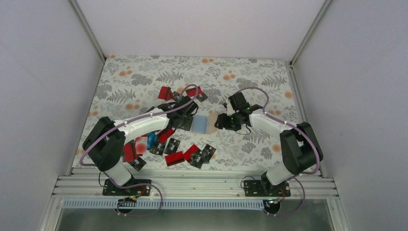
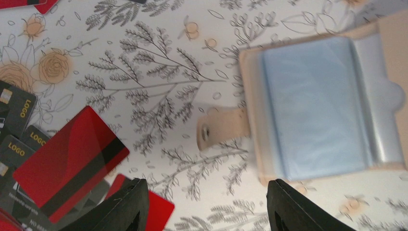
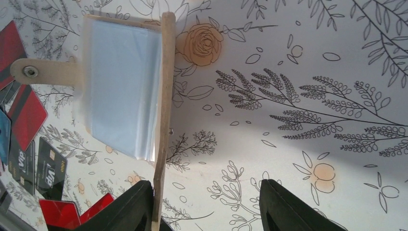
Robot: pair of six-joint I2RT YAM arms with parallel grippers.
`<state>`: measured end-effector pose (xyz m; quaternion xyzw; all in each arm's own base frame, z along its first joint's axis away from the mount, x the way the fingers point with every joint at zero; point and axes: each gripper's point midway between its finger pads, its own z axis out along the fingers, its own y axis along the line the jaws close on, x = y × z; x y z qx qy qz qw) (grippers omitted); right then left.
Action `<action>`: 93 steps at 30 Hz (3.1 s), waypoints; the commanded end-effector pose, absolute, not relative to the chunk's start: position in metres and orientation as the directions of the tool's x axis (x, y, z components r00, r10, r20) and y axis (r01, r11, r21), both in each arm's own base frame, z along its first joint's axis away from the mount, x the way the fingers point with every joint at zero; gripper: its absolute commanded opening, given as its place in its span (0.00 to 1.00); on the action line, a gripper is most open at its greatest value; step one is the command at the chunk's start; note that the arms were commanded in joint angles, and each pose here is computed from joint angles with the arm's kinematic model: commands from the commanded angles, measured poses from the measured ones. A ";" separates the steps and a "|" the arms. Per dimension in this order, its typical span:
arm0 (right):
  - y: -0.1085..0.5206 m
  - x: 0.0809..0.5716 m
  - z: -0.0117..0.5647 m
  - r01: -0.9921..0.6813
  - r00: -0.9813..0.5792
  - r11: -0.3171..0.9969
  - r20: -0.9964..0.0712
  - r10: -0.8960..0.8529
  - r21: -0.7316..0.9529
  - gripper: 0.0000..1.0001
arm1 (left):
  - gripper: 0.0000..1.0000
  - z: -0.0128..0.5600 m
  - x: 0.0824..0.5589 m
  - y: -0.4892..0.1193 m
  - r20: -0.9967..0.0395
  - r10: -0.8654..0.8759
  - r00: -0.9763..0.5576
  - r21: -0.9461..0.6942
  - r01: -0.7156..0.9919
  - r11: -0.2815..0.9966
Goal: Put the credit cards into the card holder
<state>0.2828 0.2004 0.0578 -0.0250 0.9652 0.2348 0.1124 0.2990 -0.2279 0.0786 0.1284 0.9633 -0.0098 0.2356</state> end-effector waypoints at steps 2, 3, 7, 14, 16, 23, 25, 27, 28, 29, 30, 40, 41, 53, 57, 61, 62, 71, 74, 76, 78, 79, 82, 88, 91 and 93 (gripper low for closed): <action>0.213 0.292 0.080 -0.160 -0.961 0.852 -0.277 -0.018 0.499 0.57 | 0.63 0.094 0.271 -0.227 -0.444 0.274 -0.853 0.052 0.281 0.958; 0.216 0.292 0.082 -0.168 -0.961 0.843 -0.276 -0.024 0.511 0.57 | 0.63 0.093 0.264 -0.226 -0.436 0.280 -0.855 0.049 0.289 0.956; 0.225 0.290 0.086 -0.190 -0.962 0.809 -0.270 -0.041 0.556 0.58 | 0.66 0.084 0.236 -0.217 -0.379 0.266 -0.886 0.015 0.282 0.959; 0.228 0.291 0.087 -0.193 -0.963 0.804 -0.268 -0.044 0.563 0.58 | 0.66 0.060 0.181 -0.203 -0.278 0.246 -0.929 -0.020 0.262 0.965; 0.227 0.290 0.083 -0.188 -0.965 0.807 -0.260 -0.044 0.560 0.57 | 0.67 0.056 0.170 -0.201 -0.260 0.229 -0.938 -0.019 0.242 0.970; 0.224 0.281 0.078 -0.180 -0.968 0.806 -0.247 -0.044 0.564 0.56 | 0.68 0.022 0.150 -0.177 -0.194 0.100 -0.976 0.018 0.099 0.995; 0.224 0.278 0.081 -0.186 -0.967 0.802 -0.250 -0.047 0.567 0.57 | 0.68 0.016 0.149 -0.179 -0.192 0.094 -0.977 -0.001 0.096 0.995; 0.223 0.276 0.089 -0.199 -0.963 0.797 -0.264 -0.051 0.571 0.57 | 0.68 0.013 0.148 -0.184 -0.188 0.108 -0.976 -0.028 0.115 0.993; 0.222 0.275 0.090 -0.200 -0.963 0.798 -0.264 -0.053 0.569 0.57 | 0.68 0.012 0.147 -0.187 -0.186 0.116 -0.976 -0.043 0.126 0.991; 0.222 0.274 0.094 -0.206 -0.960 0.796 -0.273 -0.053 0.570 0.58 | 0.68 0.010 0.146 -0.188 -0.182 0.122 -0.976 -0.052 0.133 0.990; 0.222 0.273 0.097 -0.209 -0.959 0.794 -0.277 -0.053 0.571 0.58 | 0.68 0.009 0.145 -0.189 -0.179 0.126 -0.976 -0.056 0.138 0.989; 0.228 0.254 0.124 -0.254 -0.951 0.729 -0.303 -0.067 0.635 0.59 | 0.66 -0.005 0.130 -0.193 -0.132 0.166 -0.977 -0.100 0.180 0.979; 0.229 0.250 0.125 -0.259 -0.950 0.721 -0.303 -0.072 0.643 0.59 | 0.66 -0.006 0.127 -0.193 -0.127 0.170 -0.977 -0.102 0.184 0.978; 0.244 0.193 0.108 -0.264 -0.960 0.683 -0.252 -0.120 0.680 0.60 | 0.66 -0.013 0.093 -0.208 -0.077 0.224 -0.972 -0.067 0.229 0.971; 0.242 0.189 0.106 -0.263 -0.960 0.689 -0.254 -0.117 0.676 0.60 | 0.66 -0.006 0.093 -0.214 -0.105 0.216 -0.971 -0.058 0.223 0.973; 0.243 0.190 0.110 -0.269 -0.957 0.690 -0.265 -0.115 0.672 0.59 | 0.69 0.015 0.101 -0.219 -0.178 0.243 -0.954 -0.013 0.249 0.968; 0.243 0.190 0.110 -0.270 -0.957 0.691 -0.268 -0.115 0.670 0.59 | 0.73 0.022 0.100 -0.224 -0.200 0.271 -0.942 -0.005 0.277 0.961; 0.241 0.192 0.108 -0.268 -0.956 0.703 -0.273 -0.109 0.658 0.59 | 0.98 0.054 0.082 -0.251 -0.204 0.601 -0.772 0.135 0.586 0.799; 0.241 0.191 0.110 -0.267 -0.956 0.701 -0.277 -0.103 0.661 0.59 | 0.99 0.044 0.083 -0.251 -0.164 0.672 -0.722 0.182 0.648 0.740; 0.241 0.190 0.111 -0.267 -0.955 0.700 -0.278 -0.101 0.662 0.60 | 0.99 0.040 0.086 -0.252 -0.143 0.706 -0.694 0.217 0.674 0.706; 0.239 0.189 0.111 -0.267 -0.955 0.703 -0.280 -0.101 0.658 0.59 | 0.99 0.036 0.090 -0.251 -0.125 0.731 -0.671 0.260 0.689 0.676; 0.238 0.188 0.112 -0.268 -0.954 0.704 -0.281 -0.101 0.657 0.60 | 0.99 0.035 0.092 -0.249 -0.115 0.739 -0.663 0.281 0.692 0.665; 0.236 0.187 0.112 -0.268 -0.954 0.706 -0.283 -0.100 0.655 0.60 | 0.99 0.028 0.094 -0.248 -0.087 0.765 -0.638 0.303 0.715 0.630; 0.236 0.186 0.112 -0.268 -0.954 0.705 -0.282 -0.100 0.656 0.60 | 0.98 0.016 0.100 -0.241 -0.028 0.785 -0.618 0.333 0.735 0.591; 0.236 0.186 0.111 -0.268 -0.954 0.706 -0.281 -0.101 0.656 0.60 | 0.96 0.012 0.102 -0.244 -0.025 0.789 -0.613 0.306 0.747 0.590; 0.236 0.186 0.111 -0.269 -0.954 0.706 -0.282 -0.102 0.655 0.60 | 0.95 0.009 0.106 -0.243 -0.014 0.782 -0.623 0.297 0.745 0.598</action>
